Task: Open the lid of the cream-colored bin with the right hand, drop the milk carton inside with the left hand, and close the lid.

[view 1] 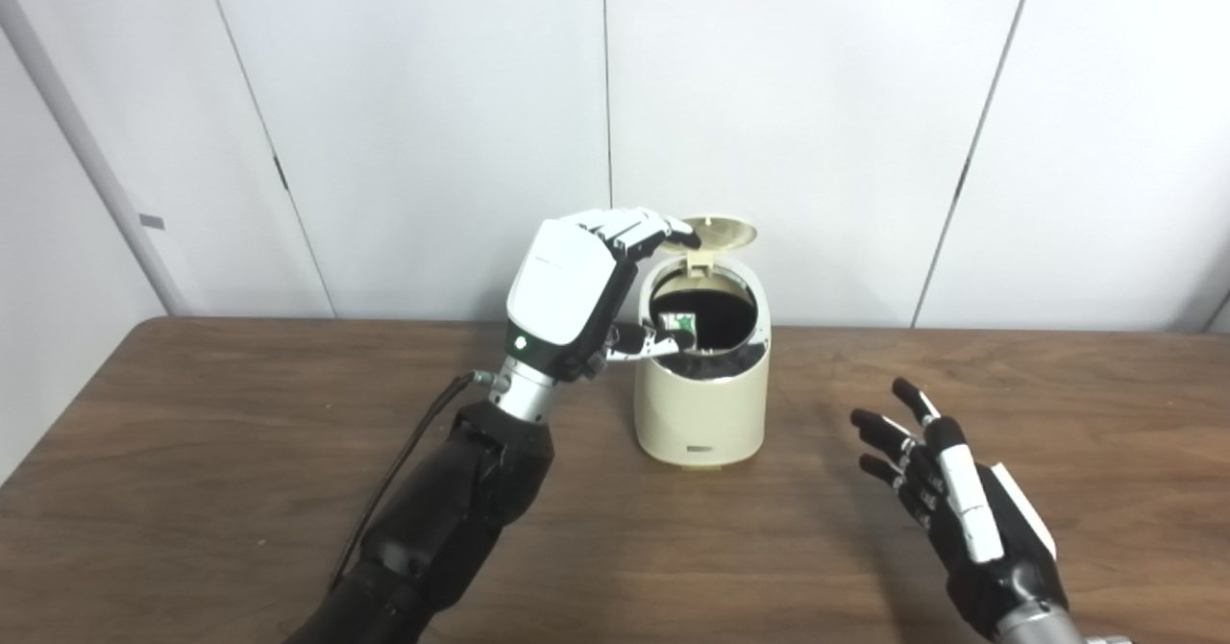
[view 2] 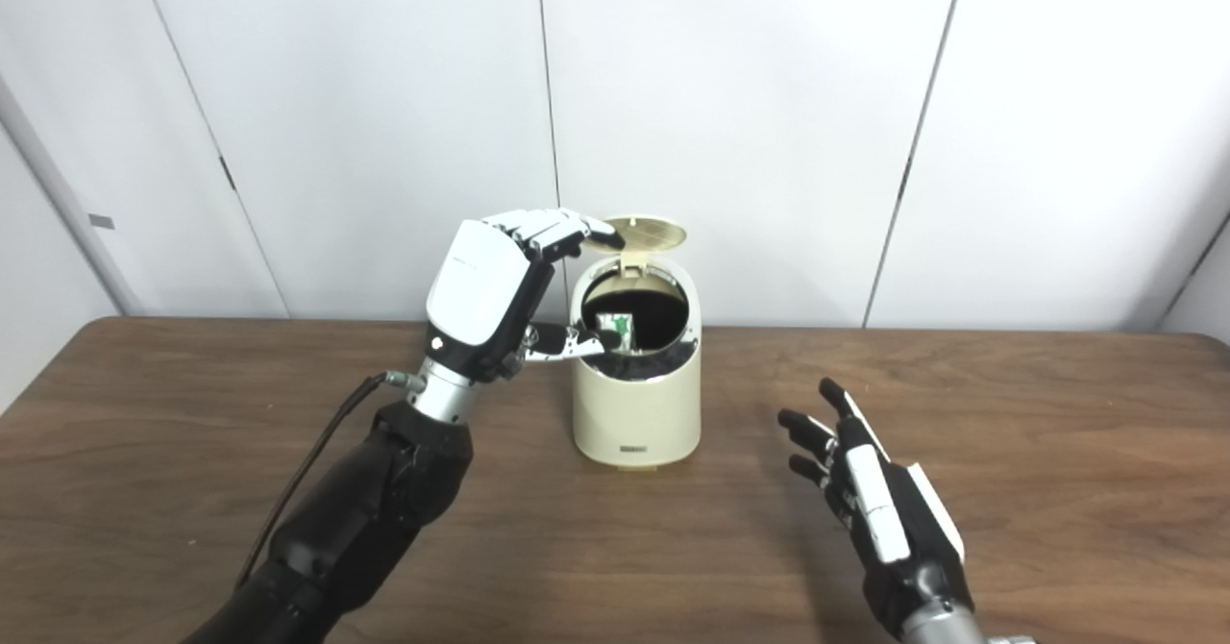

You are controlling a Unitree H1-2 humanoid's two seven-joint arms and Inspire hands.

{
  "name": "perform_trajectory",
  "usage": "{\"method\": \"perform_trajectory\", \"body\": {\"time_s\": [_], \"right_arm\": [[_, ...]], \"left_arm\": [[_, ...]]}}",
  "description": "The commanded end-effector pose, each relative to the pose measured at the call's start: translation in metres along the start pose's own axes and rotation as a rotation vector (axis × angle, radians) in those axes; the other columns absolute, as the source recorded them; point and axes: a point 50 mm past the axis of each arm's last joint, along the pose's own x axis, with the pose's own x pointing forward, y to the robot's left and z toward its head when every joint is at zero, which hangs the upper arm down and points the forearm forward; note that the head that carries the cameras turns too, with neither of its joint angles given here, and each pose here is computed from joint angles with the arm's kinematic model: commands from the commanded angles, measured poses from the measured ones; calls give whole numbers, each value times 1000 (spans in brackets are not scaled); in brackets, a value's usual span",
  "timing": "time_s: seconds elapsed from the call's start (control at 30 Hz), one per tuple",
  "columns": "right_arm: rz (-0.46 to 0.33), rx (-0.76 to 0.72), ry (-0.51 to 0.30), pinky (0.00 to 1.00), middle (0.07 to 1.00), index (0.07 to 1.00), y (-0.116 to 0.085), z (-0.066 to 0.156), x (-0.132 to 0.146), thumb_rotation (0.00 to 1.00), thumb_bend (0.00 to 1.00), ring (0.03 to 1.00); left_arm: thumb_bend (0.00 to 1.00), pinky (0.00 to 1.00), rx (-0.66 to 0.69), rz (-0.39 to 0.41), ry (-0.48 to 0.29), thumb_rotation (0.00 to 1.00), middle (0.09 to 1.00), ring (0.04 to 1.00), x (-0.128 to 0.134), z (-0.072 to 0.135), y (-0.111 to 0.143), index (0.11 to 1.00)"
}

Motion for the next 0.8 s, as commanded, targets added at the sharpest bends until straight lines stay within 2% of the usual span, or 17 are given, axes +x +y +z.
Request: {"method": "perform_trajectory", "body": {"time_s": [0.0, 0.1, 0.27, 0.37, 0.47, 0.63, 0.67, 0.77], "right_arm": [[5, 1, -63, 866, 830, 954, 1, 15, 3, 920, 682, 906], [8, -1, -61, 863, 837, 958, 0, 15, 3, 917, 691, 914], [11, -10, -65, 860, 840, 963, -1, 15, 4, 929, 685, 906], [15, -16, -78, 850, 840, 961, -1, 19, 5, 940, 670, 895], [15, -13, -91, 845, 841, 961, 0, 24, 9, 944, 662, 888], [31, -25, -145, 827, 850, 929, 2, 40, 23, 934, 652, 881], [36, -30, -157, 813, 847, 891, 2, 44, 26, 929, 652, 871], [49, -47, -192, 801, 851, 855, 6, 58, 36, 920, 640, 867]], "left_arm": [[520, 359, -17, 108, -74, 1, 483, 401, 22, -1, 16, 495], [483, 340, -35, 147, -97, 0, 487, 403, 22, 1, 17, 489], [476, 328, -56, 208, -110, 0, 505, 404, 20, 3, 26, 501], [475, 335, -117, 229, -67, 0, 525, 411, 14, 11, 36, 499], [478, 357, -207, 255, 9, 0, 508, 426, 5, 21, 44, 486], [476, 321, -338, 284, 316, 0, 507, 417, -19, 32, 65, 492], [475, 312, -370, 291, 381, 0, 497, 408, -25, 32, 68, 500], [475, 309, -436, 305, 563, 0, 502, 414, -45, 23, 73, 503]]}}
